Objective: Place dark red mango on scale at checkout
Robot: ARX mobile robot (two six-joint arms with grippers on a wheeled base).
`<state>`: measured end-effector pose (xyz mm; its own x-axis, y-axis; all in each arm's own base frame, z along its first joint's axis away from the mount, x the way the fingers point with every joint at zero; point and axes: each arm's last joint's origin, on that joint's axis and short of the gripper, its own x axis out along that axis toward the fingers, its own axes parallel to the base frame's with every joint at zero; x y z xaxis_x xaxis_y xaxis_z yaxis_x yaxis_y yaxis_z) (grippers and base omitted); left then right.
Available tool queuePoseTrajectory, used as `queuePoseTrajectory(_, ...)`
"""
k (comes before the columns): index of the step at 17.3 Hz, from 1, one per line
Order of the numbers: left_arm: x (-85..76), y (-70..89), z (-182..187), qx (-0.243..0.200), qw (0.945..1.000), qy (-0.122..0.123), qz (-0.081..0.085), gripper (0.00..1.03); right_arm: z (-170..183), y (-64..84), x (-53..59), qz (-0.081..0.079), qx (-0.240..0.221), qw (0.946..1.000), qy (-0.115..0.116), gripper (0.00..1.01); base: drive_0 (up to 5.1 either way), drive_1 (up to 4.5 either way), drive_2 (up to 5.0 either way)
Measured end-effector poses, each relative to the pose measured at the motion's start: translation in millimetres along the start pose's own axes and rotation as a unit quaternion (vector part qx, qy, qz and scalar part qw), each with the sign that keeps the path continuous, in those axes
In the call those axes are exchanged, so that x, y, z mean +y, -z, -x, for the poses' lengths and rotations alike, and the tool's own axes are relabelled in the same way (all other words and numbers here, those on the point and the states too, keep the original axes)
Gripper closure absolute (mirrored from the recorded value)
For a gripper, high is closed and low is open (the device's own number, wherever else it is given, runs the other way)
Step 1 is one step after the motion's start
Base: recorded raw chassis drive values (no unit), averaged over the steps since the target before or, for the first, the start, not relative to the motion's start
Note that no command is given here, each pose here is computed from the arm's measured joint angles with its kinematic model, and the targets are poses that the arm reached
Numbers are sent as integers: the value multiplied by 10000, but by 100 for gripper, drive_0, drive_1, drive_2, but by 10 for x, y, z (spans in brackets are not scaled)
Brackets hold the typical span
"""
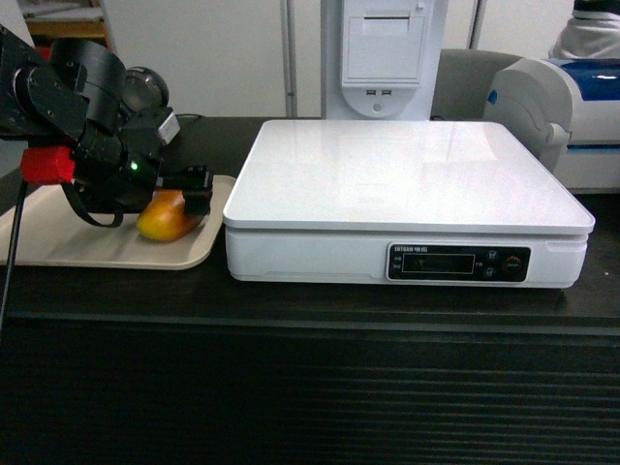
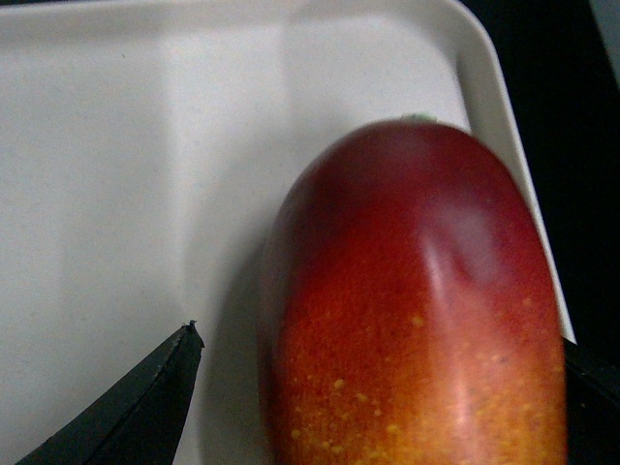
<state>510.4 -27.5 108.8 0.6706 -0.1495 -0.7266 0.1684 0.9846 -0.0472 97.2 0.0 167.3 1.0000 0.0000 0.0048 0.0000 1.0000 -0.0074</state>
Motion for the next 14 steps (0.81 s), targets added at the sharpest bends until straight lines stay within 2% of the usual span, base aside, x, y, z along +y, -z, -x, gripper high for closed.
queuePoseTrajectory(3, -40, 44, -54, 50, 9997, -52, -253, 5, 0, 0, 0, 2, 0, 10000, 0, 3, 0, 0, 0)
queuePoseTrajectory(4, -43, 48, -56, 55, 9994, -65, -321, 8, 0, 0, 0, 0, 0, 10000, 0, 3, 0, 0, 0)
queuePoseTrajectory(7, -43, 92, -49, 51, 9992, -123, -383, 39, 0, 0, 0, 2, 0, 10000, 0, 3, 0, 0, 0)
queuePoseTrajectory(8, -48, 109, -9, 65, 9991, -129, -393, 41, 0, 0, 0, 2, 0, 10000, 0, 3, 0, 0, 0)
queuePoseTrajectory(10, -49, 124, 114, -24, 9990, -182, -407, 42, 0, 0, 0, 0, 0, 10000, 0, 3, 0, 0, 0)
queuePoseTrajectory(14, -145, -34, 734, -705, 9956, -359, -494, 42, 0, 0, 0, 0, 0, 10000, 0, 3, 0, 0, 0)
